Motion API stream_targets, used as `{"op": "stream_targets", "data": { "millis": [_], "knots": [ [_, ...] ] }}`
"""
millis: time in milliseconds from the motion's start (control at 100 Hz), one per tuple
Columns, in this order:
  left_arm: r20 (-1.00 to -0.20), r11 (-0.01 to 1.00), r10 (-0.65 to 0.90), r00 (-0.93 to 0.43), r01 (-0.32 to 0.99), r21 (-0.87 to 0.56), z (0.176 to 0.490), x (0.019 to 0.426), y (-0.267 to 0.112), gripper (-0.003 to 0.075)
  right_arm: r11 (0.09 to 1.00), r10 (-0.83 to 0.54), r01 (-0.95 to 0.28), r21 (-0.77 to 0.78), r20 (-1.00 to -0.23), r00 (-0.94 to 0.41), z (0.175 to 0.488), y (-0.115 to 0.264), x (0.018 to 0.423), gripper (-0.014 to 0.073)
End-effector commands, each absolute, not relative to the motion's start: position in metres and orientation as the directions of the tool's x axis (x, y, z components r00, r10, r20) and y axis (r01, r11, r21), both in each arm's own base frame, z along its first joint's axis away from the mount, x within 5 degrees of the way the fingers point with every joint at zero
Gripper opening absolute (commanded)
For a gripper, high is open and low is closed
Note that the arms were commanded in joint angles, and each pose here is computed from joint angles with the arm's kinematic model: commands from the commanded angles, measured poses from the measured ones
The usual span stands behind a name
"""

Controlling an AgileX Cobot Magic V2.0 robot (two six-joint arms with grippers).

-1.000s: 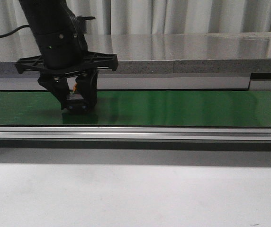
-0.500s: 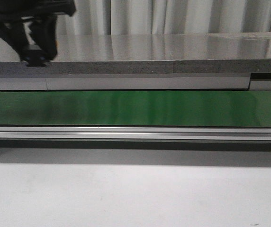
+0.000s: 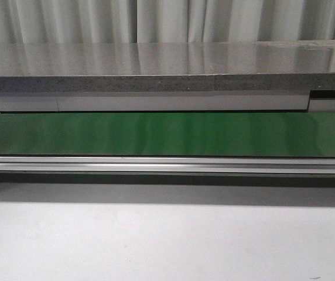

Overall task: Move button from right to left
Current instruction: 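Lift the button with the left gripper and carry it over the blue tray, then lower the button into the blue tray and open the left gripper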

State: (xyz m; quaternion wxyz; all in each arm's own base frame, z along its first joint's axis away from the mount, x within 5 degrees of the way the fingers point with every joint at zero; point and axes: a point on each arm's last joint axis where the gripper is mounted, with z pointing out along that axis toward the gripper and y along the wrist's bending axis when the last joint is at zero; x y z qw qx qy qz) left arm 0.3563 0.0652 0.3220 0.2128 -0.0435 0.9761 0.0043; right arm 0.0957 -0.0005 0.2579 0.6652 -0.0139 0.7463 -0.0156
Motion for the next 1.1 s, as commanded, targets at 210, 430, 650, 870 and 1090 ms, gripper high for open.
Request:
{"op": "stream_targets", "data": {
  "millis": [210,430,650,870,1090],
  "knots": [
    [-0.403,0.996,-0.002,-0.915,-0.036,0.077,0.316,0.346,0.128,0.0085,0.999,-0.049,0.015,-0.049,-0.999,-0.013,0.274,-0.001,0.097,-0.0067],
    [-0.376,0.996,0.037,-0.926,0.004,0.088,0.280,0.363,0.140,0.0085,0.999,-0.049,0.015,-0.049,-0.999,-0.013,0.274,-0.001,0.097,-0.0067],
    [-0.339,0.998,0.024,-0.940,0.005,0.057,0.243,0.380,0.146,0.0085,0.999,-0.049,0.015,-0.049,-0.999,-0.013,0.274,-0.001,0.097,-0.0067],
    [-0.267,1.000,0.018,-0.964,0.011,0.027,0.206,0.389,0.149,0.0089,0.999,-0.049,0.015,-0.049,-0.999,-0.013,0.274,-0.001,0.097,-0.0067],
    [-0.260,1.000,0.018,-0.965,0.012,0.026,0.203,0.390,0.150,0.0370,0.999,-0.049,0.015,-0.049,-0.999,-0.013,0.274,-0.001,0.097,-0.0067]
  ]
}}
